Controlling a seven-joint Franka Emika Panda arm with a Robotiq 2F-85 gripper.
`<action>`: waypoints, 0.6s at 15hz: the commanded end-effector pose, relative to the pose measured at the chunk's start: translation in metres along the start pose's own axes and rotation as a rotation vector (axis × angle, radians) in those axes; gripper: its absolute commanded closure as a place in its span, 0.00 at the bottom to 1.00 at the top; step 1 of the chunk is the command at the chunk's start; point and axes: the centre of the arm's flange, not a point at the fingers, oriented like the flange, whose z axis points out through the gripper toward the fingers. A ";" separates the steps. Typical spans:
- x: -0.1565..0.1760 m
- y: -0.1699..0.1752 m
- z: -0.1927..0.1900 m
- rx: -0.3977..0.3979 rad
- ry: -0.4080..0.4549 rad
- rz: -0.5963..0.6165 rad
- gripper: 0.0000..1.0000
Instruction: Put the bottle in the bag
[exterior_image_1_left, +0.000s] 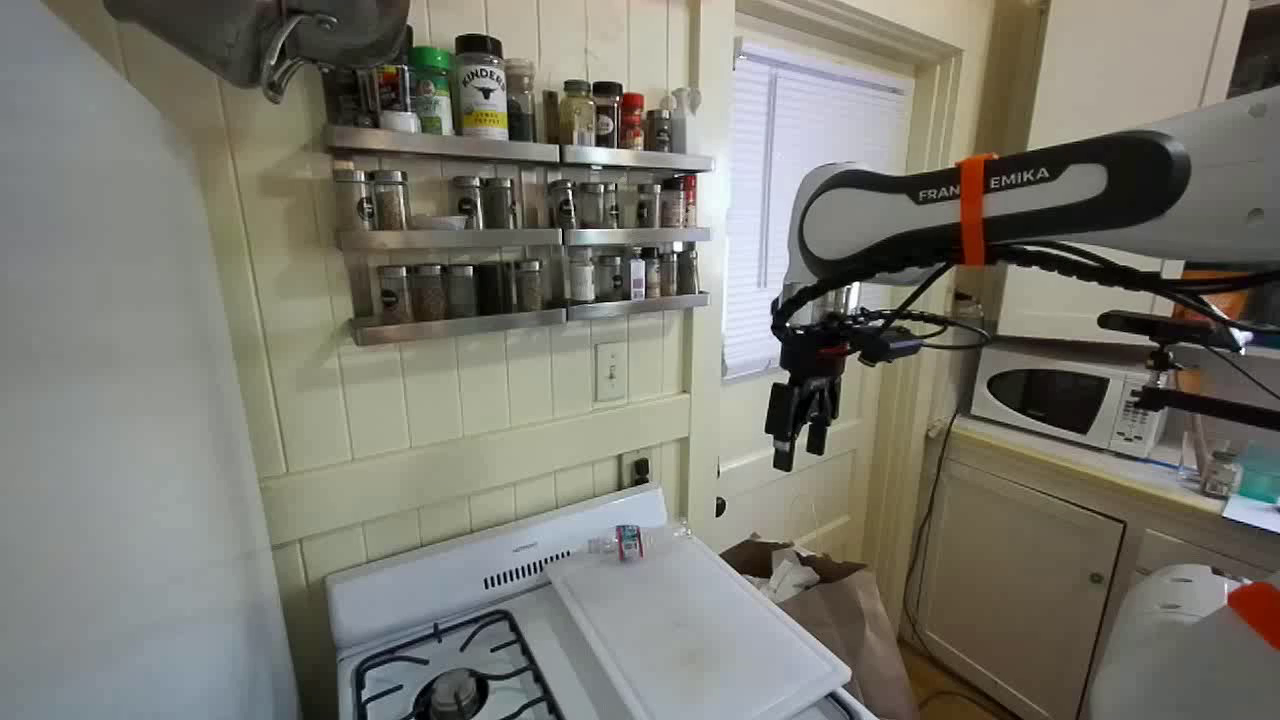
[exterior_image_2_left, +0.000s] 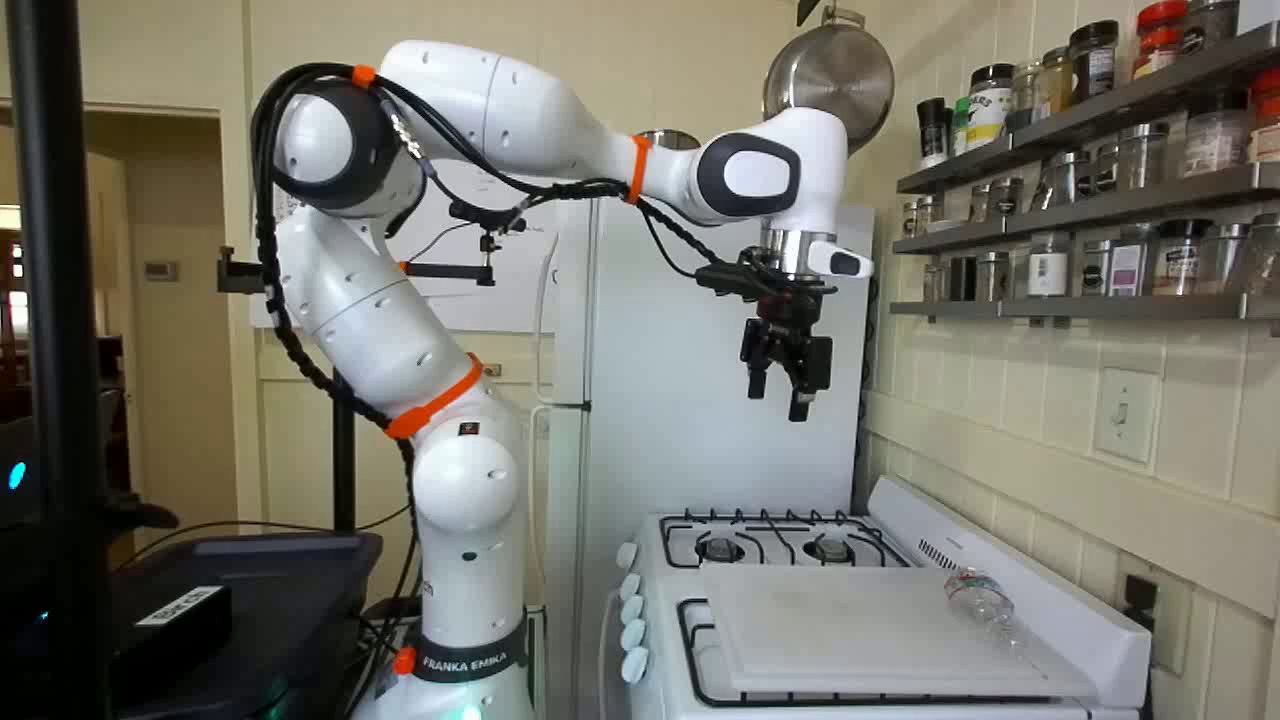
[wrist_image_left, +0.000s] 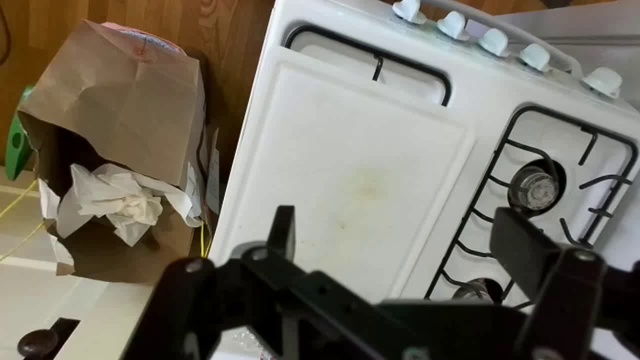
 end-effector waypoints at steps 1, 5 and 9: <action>0.000 0.000 0.000 0.000 0.000 0.000 0.00; 0.007 0.000 0.009 -0.034 0.006 0.044 0.00; 0.045 0.000 0.057 -0.162 0.188 0.213 0.00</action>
